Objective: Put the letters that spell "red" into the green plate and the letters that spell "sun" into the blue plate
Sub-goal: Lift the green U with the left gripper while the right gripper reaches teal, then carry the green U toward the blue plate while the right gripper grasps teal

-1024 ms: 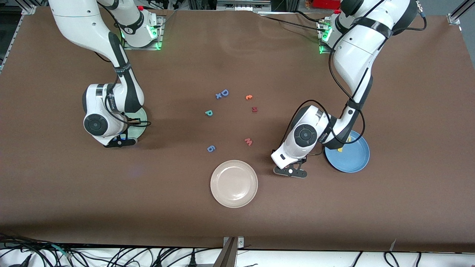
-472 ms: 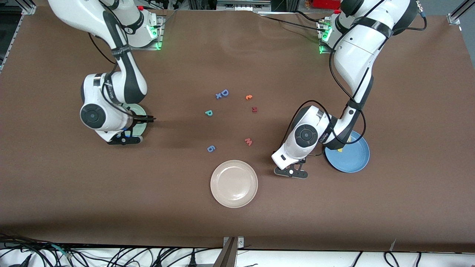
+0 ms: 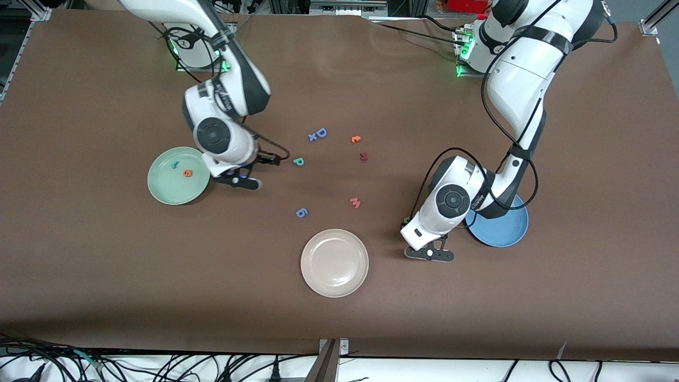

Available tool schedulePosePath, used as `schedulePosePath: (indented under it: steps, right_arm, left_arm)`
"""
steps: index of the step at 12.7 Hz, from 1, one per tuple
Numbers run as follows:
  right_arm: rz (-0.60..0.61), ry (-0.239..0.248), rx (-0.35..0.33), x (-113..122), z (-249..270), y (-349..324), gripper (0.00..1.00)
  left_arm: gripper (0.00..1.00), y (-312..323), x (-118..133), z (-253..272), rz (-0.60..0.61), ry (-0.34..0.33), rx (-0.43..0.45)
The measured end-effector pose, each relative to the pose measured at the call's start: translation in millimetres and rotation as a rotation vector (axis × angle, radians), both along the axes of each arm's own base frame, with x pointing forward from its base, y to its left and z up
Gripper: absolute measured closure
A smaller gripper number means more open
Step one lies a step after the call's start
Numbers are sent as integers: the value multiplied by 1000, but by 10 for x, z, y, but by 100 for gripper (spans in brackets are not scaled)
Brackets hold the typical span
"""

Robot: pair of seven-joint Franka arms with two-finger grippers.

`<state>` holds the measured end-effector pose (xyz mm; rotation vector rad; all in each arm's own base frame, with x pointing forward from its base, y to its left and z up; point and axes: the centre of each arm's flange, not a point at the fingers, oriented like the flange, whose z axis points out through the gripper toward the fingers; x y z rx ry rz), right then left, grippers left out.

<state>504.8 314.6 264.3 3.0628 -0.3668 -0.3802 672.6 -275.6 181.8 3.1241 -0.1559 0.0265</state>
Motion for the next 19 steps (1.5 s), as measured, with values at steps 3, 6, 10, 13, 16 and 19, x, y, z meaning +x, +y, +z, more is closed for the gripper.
schedulePosePath:
  steps: [3,6,10,13,16,19]
  right_arm:
    - [-51,-37,-12,-202,-326,424,1]
    - [-78,-59,-19,-329,-733,629,1]
    - [-88,-65,-22,-360,-885,666,2]
    - [-90,-72,-17,-352,-899,672,12]
    - [-90,-80,-9,-355,-926,703,47]
    - [-91,-83,-7,-351,-919,711,53]
  left_arm:
    - [70,-70,-30,8,63,40,-75]
    - [66,-81,-70,-17,112,97,-113]
    - [65,-81,-136,-63,113,145,-90]
    - [64,-119,-166,-77,147,153,-86]
    - [60,-174,-200,-84,151,158,-83]
    - [42,-189,-226,-104,151,165,-82]
